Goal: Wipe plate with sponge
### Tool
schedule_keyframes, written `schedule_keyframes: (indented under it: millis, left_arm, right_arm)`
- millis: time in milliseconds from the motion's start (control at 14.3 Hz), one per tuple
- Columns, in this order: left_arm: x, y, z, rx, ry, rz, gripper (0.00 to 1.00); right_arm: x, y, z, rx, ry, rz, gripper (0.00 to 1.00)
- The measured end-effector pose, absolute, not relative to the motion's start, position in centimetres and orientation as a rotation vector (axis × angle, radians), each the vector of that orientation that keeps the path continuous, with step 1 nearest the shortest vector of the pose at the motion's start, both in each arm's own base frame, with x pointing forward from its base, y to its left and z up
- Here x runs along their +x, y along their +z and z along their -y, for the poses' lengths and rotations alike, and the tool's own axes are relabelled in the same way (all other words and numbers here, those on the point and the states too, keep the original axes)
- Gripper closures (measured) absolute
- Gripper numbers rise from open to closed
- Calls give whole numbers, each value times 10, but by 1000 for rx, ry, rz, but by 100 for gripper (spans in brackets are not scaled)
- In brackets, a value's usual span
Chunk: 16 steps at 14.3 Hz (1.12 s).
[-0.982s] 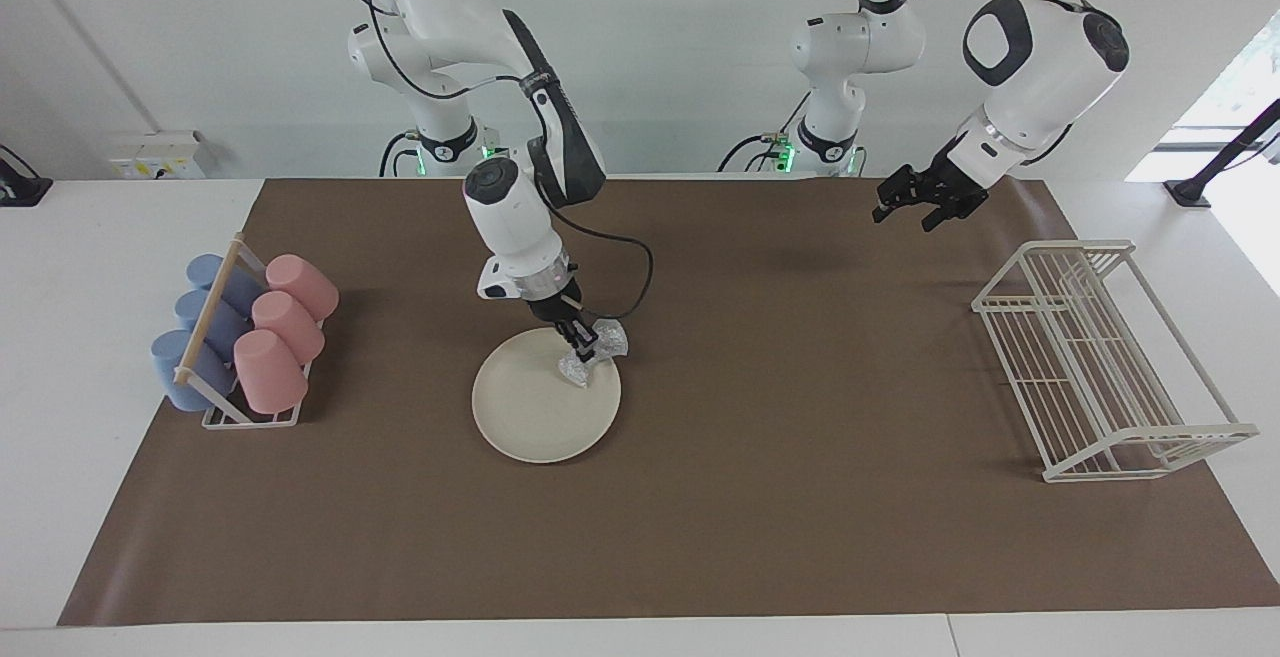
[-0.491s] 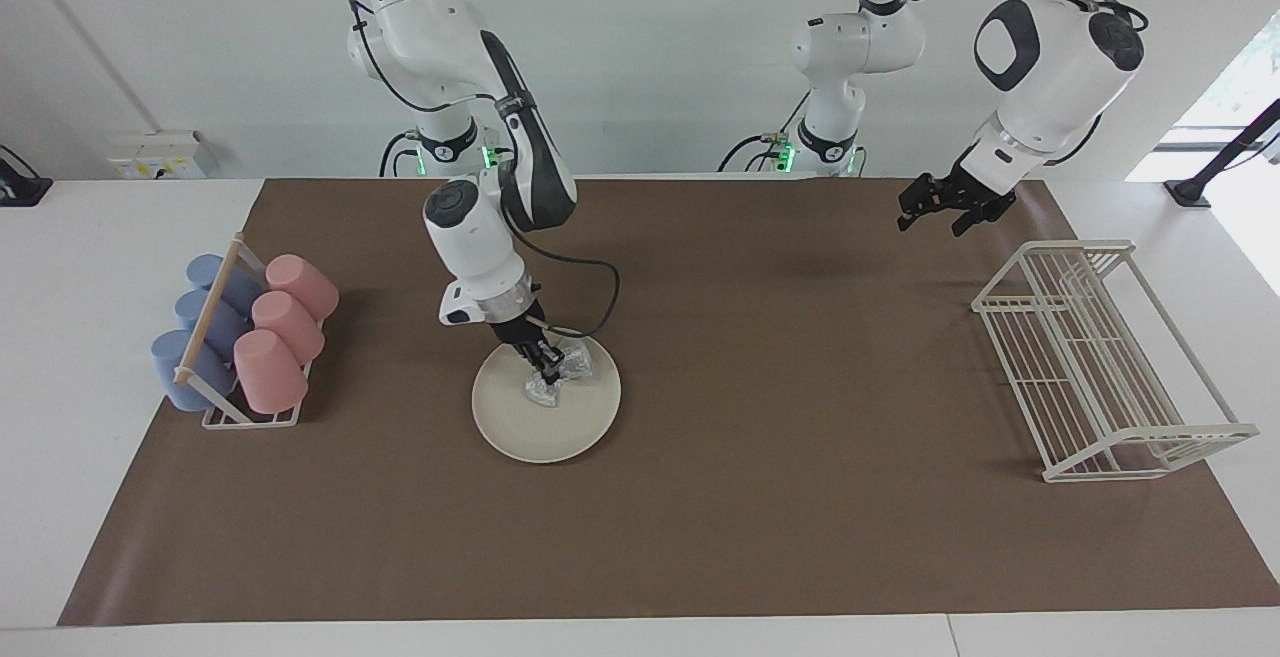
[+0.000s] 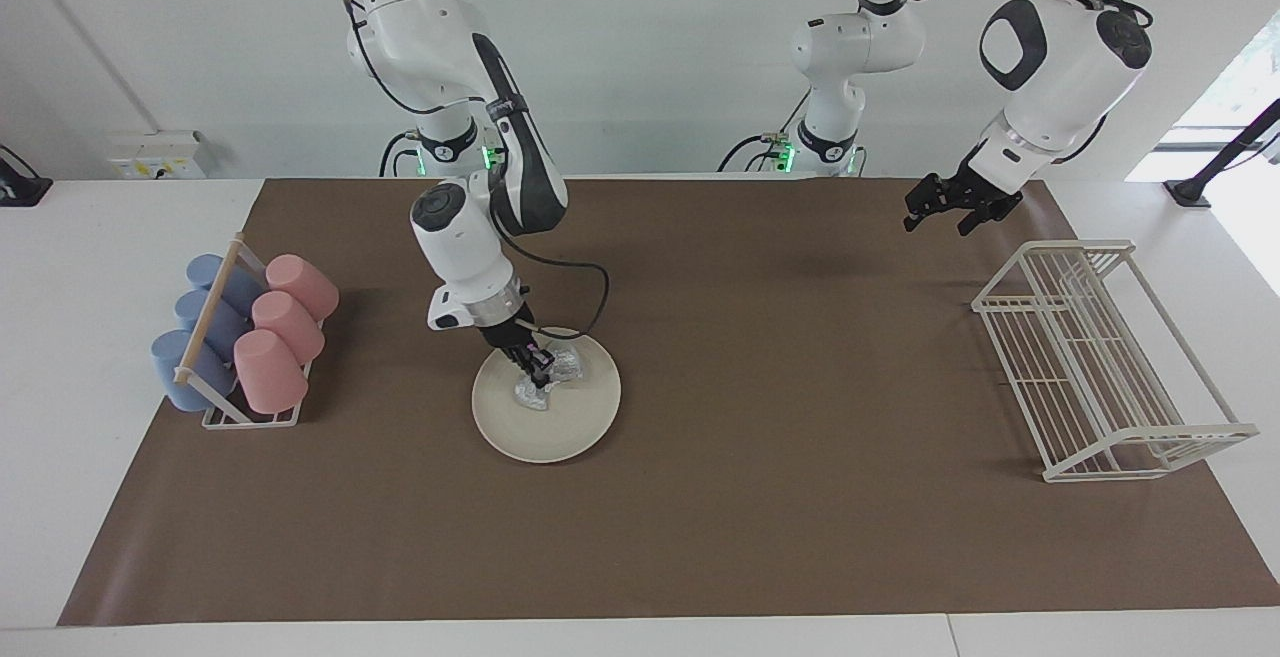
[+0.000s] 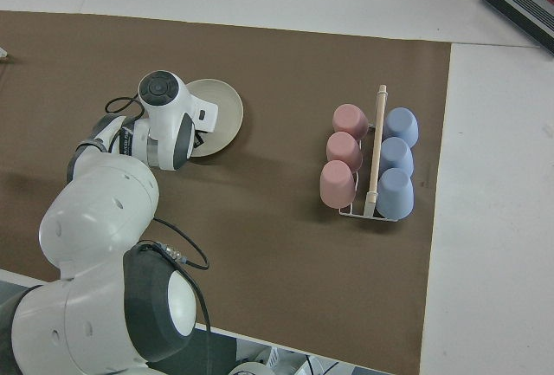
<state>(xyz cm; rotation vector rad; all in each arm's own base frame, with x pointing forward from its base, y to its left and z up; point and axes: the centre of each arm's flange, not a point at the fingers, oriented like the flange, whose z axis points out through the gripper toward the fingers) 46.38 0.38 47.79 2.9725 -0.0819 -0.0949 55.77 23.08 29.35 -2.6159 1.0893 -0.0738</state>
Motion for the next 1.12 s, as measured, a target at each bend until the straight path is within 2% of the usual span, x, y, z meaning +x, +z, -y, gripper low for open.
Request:
schedule_keyframes:
  millis: [210,561,701,912,1122]
  left_arm:
    - [464,478,-4,2973,-87,82,0]
    - [465,479,-3,2975,-79,82,0]
    - [465,479,-4,2975,-73,80,0]
    - [467,483,-4,2976,-57,80,0]
    - [468,486,-3,2978,-45,82,0]
  right_arm:
    - [559,293,-228,-2616,-75,-1086,90]
    - [585,292,-148,-2674,-145,-974,90]
    - [587,291,-137,-2682,-153,-959,90]
    - [582,291,-160,-2672,-135,-972,90]
    - [563,293,-220,-2629,-95,-1042,90]
